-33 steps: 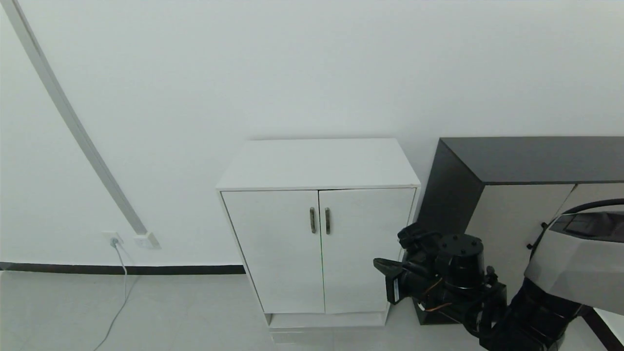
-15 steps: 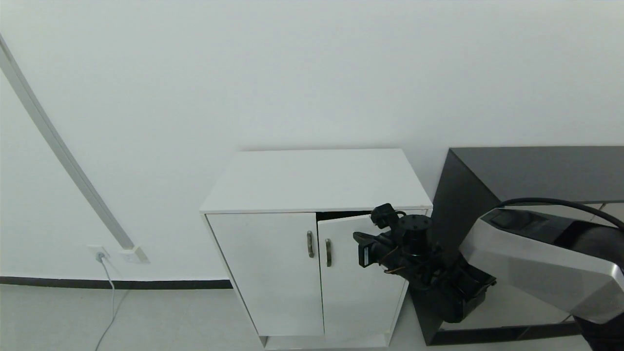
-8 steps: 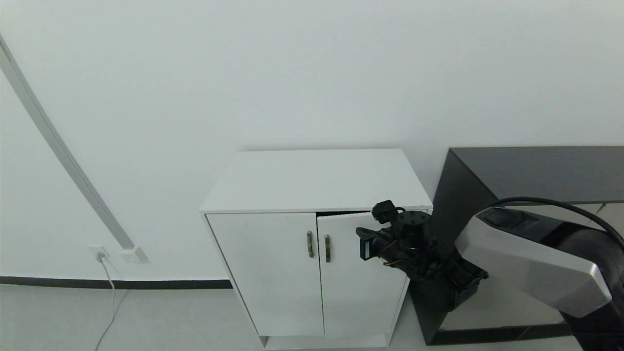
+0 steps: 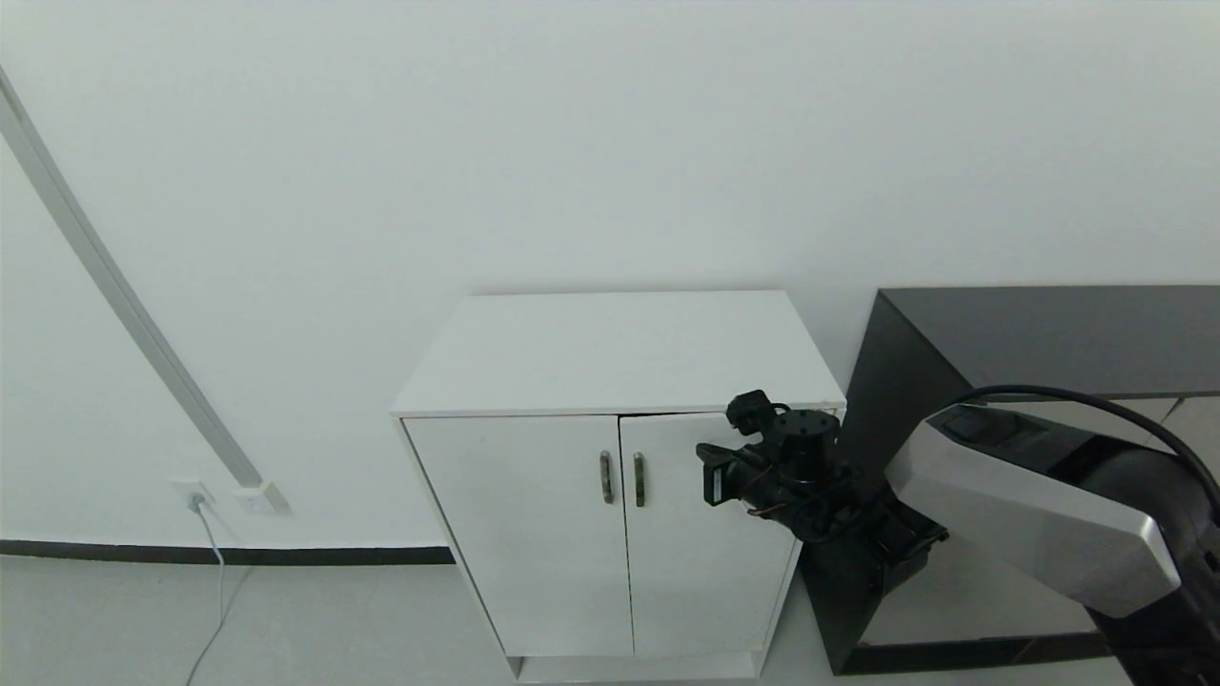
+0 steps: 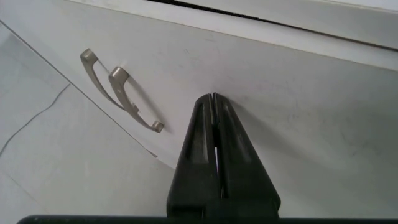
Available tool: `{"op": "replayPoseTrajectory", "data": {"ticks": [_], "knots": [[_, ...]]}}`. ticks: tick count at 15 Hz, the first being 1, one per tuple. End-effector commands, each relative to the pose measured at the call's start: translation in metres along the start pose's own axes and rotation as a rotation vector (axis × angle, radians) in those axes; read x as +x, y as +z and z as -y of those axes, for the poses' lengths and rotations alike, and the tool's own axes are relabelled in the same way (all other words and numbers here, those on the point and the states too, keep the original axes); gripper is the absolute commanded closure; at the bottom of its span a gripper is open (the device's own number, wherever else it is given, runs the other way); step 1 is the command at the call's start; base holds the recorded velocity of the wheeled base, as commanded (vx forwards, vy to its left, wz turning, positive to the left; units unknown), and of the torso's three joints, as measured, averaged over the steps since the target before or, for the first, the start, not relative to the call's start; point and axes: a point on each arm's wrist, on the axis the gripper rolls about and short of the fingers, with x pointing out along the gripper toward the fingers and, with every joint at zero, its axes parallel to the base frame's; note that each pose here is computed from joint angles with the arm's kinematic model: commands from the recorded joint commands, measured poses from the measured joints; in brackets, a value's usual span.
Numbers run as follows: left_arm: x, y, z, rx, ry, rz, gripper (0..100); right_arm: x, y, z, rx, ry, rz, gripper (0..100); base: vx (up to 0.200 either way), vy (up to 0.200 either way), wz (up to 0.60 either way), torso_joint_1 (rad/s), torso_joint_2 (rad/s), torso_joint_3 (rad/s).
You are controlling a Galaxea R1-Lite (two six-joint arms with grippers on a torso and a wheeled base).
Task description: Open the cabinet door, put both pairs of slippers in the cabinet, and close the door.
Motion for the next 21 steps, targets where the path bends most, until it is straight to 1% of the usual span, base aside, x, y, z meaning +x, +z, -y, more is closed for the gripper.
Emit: {"op": "replayPoseTrajectory", "data": {"ticks": [1, 12, 15, 16, 18, 20, 21], "knots": [[0.000, 0.000, 0.000, 0.000, 0.001, -0.001, 100, 0.003, 0.001, 0.002, 0.000, -0.004, 0.004, 100, 0.000, 0.000, 0.00, 0.000, 0.00, 0.000], [0.000, 0.000, 0.000, 0.000, 0.001, -0.001, 100, 0.009, 0.001, 0.007, 0.002, -0.018, 0.015, 100, 0.000, 0.000, 0.00, 0.000, 0.00, 0.000], [0.000, 0.000, 0.000, 0.000, 0.001, -0.001, 100, 0.000, 0.004, 0.004, 0.002, -0.016, 0.005, 100, 0.000, 0.000, 0.00, 0.000, 0.00, 0.000], [0.000, 0.000, 0.000, 0.000, 0.001, -0.001, 100, -0.008, 0.007, 0.001, 0.001, -0.013, -0.003, 100, 0.000, 0.000, 0.00, 0.000, 0.00, 0.000], [0.000, 0.000, 0.000, -0.002, 0.001, -0.001, 100, -0.032, 0.028, -0.005, -0.001, -0.010, 0.009, 100, 0.000, 0.000, 0.00, 0.000, 0.00, 0.000], [0.000, 0.000, 0.000, -0.002, 0.001, -0.001, 100, -0.058, 0.045, -0.007, -0.002, -0.052, 0.024, 100, 0.000, 0.000, 0.00, 0.000, 0.00, 0.000], [0.000, 0.000, 0.000, -0.002, 0.001, -0.001, 100, -0.080, 0.057, -0.008, -0.002, -0.084, 0.052, 100, 0.000, 0.000, 0.00, 0.000, 0.00, 0.000]]}}
